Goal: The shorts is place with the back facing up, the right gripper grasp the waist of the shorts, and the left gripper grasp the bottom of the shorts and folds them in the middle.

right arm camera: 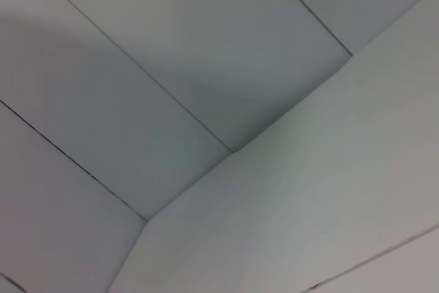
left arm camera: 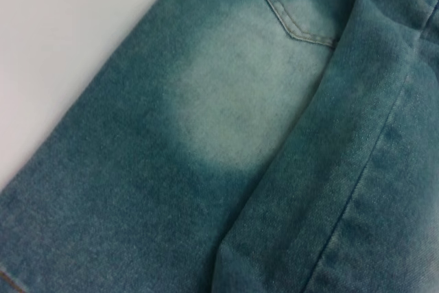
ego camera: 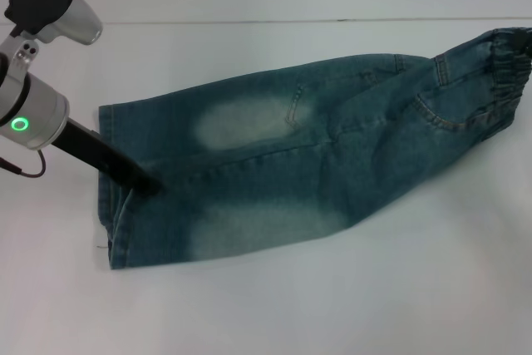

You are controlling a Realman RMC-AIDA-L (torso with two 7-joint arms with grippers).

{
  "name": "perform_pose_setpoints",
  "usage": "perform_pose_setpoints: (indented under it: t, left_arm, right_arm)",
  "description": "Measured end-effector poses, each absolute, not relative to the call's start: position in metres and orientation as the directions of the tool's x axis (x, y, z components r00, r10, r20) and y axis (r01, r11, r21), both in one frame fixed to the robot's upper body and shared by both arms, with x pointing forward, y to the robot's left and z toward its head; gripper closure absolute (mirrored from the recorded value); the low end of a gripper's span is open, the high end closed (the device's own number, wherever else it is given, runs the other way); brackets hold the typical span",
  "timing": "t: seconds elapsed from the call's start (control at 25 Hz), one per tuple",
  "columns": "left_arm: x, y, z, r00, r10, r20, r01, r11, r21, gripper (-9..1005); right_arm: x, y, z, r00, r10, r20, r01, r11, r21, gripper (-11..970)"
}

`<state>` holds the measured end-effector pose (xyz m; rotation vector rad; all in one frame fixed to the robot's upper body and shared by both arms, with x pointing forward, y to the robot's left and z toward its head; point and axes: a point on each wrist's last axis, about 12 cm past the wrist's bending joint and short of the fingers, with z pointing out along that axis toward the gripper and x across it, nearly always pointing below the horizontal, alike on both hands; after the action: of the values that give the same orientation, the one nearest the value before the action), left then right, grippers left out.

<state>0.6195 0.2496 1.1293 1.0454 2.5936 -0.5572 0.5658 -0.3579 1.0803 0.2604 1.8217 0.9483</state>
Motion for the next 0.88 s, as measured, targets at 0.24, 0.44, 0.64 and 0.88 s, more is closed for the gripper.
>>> perform_pose_setpoints:
  t: [0.24, 0.44, 0.64, 0.88]
  left_arm:
    - [0.6178, 0.2487, 1.1267, -0.688, 0.611, -0.391, 0.717, 0.655, -0.239, 856]
    - [0.6168, 0.2488, 1.1262, -0.686, 0.615, -0.388, 0.72, 0.651, -0.241, 899]
    - [0.6189, 0.2492, 1.1265, -0.683, 0.609, -0.403, 0.719, 0.656, -0.228, 941]
    - [0.6256, 0.2536, 1.1274, -0.689, 0.571, -0.446, 0.697, 0.689, -0.196, 950]
  right_arm:
    - [0.566, -0.3578, 1.081, -0.454, 0.566, -0.688, -0.241, 0.666, 0.706, 900]
    - [0.5669, -0.3565, 1.0814, -0.454, 0.566, -0.689, -0.244, 0.664, 0.706, 900]
    - [0.5675, -0.3563, 1.0816, -0.453, 0.565, -0.689, -0.244, 0.665, 0.706, 900]
    - [0.5665, -0.3579, 1.0795, -0.433, 0.591, -0.681, -0.222, 0.662, 0.716, 900]
